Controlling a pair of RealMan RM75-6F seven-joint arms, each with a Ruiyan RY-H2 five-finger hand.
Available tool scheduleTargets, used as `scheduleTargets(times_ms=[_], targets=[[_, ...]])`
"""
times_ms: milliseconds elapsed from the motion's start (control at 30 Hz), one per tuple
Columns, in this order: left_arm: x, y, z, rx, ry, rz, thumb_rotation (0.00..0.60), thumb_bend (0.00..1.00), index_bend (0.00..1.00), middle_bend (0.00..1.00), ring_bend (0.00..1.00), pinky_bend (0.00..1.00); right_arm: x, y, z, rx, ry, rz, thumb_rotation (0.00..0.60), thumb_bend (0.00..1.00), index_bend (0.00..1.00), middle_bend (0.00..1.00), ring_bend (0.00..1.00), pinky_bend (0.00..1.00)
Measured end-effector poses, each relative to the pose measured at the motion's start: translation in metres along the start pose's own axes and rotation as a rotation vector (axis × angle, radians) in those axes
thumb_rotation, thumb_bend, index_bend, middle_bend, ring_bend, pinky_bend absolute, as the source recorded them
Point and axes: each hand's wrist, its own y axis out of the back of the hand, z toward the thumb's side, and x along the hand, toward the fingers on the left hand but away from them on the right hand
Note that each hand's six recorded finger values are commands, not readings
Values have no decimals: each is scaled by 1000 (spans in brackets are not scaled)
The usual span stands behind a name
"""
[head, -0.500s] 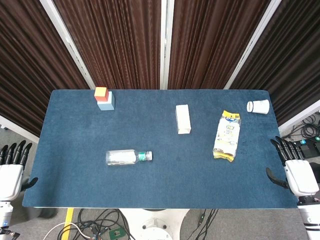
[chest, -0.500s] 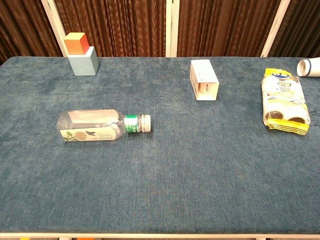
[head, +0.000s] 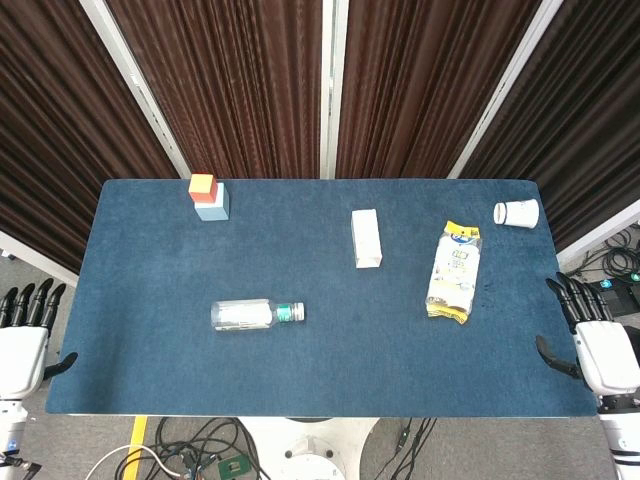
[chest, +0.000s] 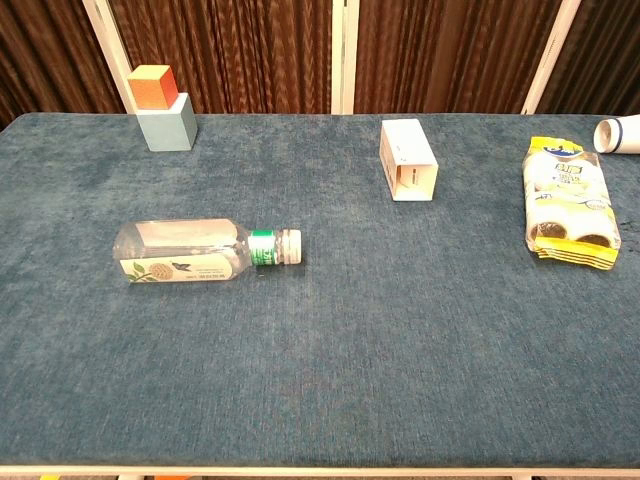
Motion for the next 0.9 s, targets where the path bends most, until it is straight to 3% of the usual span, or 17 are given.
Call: scheduleTargets(times_ms=[200,333,467,667,900], targets=[[21,2,18,-21,-89,-5,600,20,79,46,0,4,-6,11,-2,21,-10,-40,600,290,0,0,0,0],[46,2,45,-59,-199,-37,600,22,95,67,4,31,-15,18,4,52,2,-47,600,289,0,0,0,0],[75,-5,84,-111,-325,-98,600,27,106,96,25,68,-23,15,13,62,27,-26,600,289,0,0,0,0],[103,-28,147,-113,-470,-228,600,27,107,96,25,109,-27,13,19,65,41,-9,600,288,0,0,0,0],[119,-61,192,-155,-468,-354,600,28,148,140,66,126,-26,8,17,61,36,14,600,289,0,0,0,0]])
